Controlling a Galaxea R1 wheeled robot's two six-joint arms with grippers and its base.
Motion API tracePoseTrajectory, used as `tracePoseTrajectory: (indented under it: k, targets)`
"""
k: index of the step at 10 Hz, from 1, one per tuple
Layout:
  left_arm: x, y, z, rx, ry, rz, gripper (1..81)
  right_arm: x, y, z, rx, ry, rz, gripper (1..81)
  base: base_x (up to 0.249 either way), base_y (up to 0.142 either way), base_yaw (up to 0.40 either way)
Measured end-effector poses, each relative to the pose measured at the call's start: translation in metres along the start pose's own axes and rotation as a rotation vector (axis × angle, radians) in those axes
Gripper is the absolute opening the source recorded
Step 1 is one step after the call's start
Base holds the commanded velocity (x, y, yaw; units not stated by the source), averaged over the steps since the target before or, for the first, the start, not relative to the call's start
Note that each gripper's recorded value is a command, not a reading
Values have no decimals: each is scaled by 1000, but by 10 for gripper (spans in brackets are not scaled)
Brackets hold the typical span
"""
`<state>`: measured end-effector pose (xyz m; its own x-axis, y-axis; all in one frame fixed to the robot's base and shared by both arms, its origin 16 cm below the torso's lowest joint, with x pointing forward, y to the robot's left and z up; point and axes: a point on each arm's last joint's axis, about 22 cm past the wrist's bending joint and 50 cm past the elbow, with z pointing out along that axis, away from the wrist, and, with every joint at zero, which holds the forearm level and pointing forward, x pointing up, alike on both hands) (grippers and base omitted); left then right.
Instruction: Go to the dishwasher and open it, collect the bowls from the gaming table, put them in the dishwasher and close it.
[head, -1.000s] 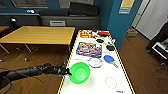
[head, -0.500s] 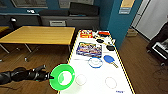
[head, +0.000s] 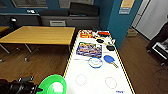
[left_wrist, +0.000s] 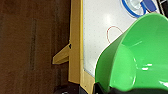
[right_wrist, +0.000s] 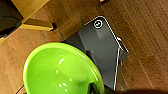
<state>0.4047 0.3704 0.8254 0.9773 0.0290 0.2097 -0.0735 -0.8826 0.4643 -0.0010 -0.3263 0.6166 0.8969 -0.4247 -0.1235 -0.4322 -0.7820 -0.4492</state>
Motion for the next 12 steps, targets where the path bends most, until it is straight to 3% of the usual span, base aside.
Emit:
tracePoseTrajectory:
  k: [2, 4, 6, 8, 10, 12]
  targets:
    - [-58, -12, 20, -20, -72, -22, 10, -6, 10, -2, -20, -9, 1, 10, 0, 0, 0]
    - [-112, -31, 38, -25, -117, -53, 10, -6, 17, -3, -31, -7, -5, 10, 0, 0, 0]
    - [-153, -34, 48, -50, -107, -54, 10, 2, 12, -2, -12, 25, -22, 10, 0, 0, 0]
    - [-178, -37, 59, -61, -80, -34, 10, 10, 5, -1, 11, 59, -43, 10, 0, 0, 0]
    - [-190, -26, 79, -95, -51, -18, 10, 15, -1, 0, 31, 89, -61, 10, 0, 0, 0]
    - [-201, -37, 89, -73, -30, -14, 10, 21, -3, 2, 45, 122, -81, 10, 0, 0, 0]
